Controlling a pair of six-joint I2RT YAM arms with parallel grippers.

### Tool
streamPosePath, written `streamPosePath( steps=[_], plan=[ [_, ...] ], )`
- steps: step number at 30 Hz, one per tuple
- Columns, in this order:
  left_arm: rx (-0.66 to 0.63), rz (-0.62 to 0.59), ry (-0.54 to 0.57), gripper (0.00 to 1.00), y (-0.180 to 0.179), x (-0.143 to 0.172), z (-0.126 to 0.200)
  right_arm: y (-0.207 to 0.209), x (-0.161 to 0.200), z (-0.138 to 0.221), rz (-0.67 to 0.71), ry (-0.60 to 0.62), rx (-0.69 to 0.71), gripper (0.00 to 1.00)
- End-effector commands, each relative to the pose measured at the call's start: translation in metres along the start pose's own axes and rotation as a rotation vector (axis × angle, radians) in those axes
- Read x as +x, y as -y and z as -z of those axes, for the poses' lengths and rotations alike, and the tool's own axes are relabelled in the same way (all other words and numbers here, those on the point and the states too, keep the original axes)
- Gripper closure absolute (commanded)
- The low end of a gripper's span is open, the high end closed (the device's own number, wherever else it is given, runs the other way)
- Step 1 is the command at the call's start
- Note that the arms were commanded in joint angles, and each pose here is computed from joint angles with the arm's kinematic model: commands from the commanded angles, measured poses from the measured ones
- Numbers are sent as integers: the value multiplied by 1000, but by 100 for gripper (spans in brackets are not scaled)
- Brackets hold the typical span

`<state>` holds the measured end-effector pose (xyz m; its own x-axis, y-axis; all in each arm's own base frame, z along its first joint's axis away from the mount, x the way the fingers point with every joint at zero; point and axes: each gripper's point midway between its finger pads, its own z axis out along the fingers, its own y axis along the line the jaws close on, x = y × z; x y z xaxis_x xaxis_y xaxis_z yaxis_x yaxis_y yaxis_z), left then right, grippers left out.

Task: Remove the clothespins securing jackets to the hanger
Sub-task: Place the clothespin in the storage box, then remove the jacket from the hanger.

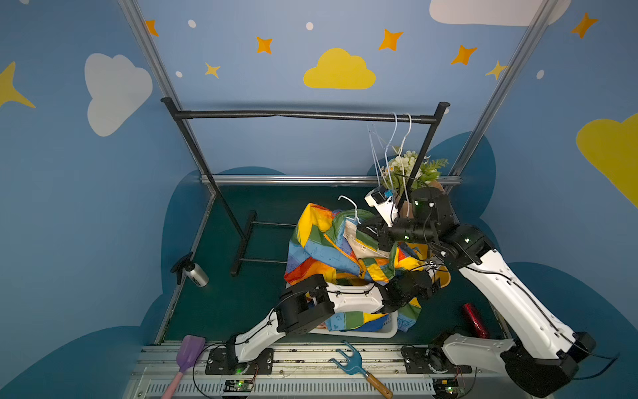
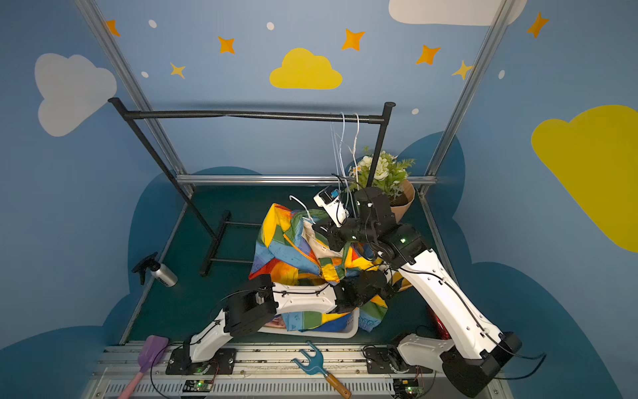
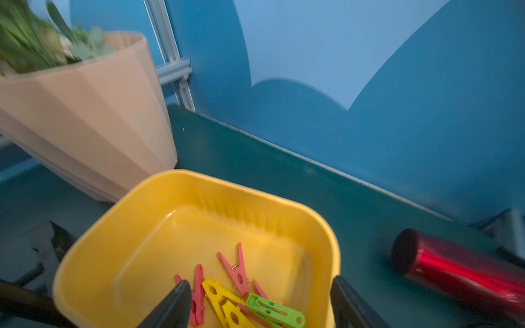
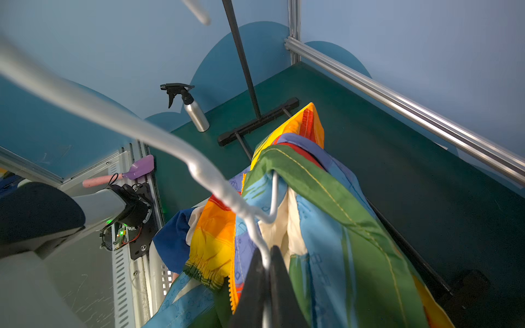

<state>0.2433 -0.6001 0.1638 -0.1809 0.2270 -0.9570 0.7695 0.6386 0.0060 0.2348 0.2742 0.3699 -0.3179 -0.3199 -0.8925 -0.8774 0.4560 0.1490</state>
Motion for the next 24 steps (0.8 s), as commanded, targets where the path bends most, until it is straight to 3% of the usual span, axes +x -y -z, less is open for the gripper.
streamPosePath(
  steps=[1,8,14,19,24],
  plan=[
    [2,28,129,20,3,-64,40,-12,-24,21,29,67,-11,100],
    [128,-16,179,16,47,-83,121,-26,-55,44,66,130,-28,100],
    [275,-87,121,13,81,-55,184,-35,-67,51,80,151,-58,100],
    [279,-131,88,12,64,-42,243,-39,-67,55,94,161,-61,100],
    [181,-114,125,13,15,-61,297,-42,-68,56,95,166,-69,100]
  ],
)
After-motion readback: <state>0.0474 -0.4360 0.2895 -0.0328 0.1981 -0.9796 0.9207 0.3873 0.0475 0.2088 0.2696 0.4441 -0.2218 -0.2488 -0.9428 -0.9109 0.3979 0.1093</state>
